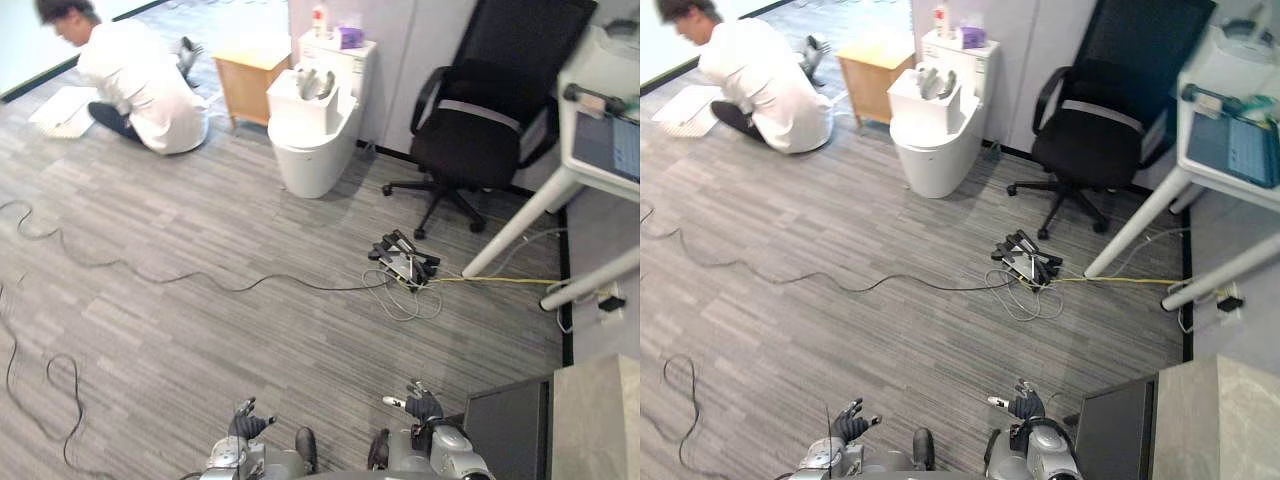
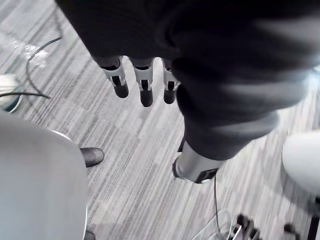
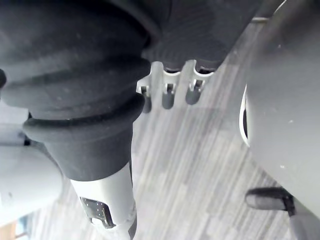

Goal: Organize washtable

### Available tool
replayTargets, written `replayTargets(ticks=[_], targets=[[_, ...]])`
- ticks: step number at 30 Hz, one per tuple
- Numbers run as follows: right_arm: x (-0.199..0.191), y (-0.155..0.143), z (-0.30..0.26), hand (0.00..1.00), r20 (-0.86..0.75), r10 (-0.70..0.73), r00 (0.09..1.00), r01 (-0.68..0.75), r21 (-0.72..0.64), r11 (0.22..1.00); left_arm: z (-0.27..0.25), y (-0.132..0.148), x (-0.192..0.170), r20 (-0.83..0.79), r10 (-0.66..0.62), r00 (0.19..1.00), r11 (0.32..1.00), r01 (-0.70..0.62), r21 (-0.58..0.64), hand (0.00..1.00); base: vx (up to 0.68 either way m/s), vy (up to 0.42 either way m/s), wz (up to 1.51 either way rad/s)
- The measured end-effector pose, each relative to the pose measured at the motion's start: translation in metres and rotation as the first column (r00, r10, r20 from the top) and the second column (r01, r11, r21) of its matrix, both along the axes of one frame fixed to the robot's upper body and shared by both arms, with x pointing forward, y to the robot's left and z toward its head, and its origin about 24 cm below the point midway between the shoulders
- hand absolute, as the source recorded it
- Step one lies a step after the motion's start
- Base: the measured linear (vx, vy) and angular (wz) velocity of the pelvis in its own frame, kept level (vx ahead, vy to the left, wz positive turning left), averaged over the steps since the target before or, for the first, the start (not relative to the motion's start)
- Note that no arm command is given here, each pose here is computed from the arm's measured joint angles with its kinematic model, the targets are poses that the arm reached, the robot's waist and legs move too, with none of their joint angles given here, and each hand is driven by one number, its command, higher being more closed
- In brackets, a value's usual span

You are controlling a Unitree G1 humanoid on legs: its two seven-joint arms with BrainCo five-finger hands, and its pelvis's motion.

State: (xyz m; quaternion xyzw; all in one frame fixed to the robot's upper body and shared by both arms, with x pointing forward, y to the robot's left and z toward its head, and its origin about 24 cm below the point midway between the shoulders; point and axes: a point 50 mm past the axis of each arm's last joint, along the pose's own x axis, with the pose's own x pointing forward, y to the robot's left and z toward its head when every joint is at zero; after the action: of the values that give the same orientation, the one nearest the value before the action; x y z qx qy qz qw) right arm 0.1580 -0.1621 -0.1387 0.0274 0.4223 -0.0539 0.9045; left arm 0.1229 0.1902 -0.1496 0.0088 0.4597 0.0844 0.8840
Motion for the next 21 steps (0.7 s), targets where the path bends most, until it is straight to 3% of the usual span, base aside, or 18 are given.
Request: replayTargets(ticks=[8, 11, 16, 21], targets=[[0.006, -0.003, 0.002, 0.00, 0.013, 0.004, 1.000, -0.004, -0.011, 1.000, 0.004, 0.014, 0.003, 0.040, 0.110, 0.993, 0.994, -0.110, -0.002, 0.00, 0.07, -0.232, 1.07], [0.015, -0.011, 0.009, 0.00, 0.050, 0.003, 0.999, -0.001, -0.040, 0.999, 0.008, 0.006, 0.015, 0.081, 0.141, 0.987, 0.989, -0.138, -0.044, 0.00, 0.12, -0.331, 1.17], [0.017, -0.011, 0.011, 0.00, 0.063, -0.007, 0.998, 0.010, -0.051, 0.999, 0.011, -0.005, 0.025, 0.104, 0.091, 0.990, 0.995, -0.086, -0.054, 0.00, 0.12, -0.232, 0.58], [0.019, -0.002, 0.012, 0.00, 0.073, 0.000, 0.997, 0.003, -0.032, 0.999, 0.014, -0.019, 0.034, 0.124, 0.053, 0.991, 0.996, -0.043, -0.076, 0.00, 0.03, -0.019, 0.74]])
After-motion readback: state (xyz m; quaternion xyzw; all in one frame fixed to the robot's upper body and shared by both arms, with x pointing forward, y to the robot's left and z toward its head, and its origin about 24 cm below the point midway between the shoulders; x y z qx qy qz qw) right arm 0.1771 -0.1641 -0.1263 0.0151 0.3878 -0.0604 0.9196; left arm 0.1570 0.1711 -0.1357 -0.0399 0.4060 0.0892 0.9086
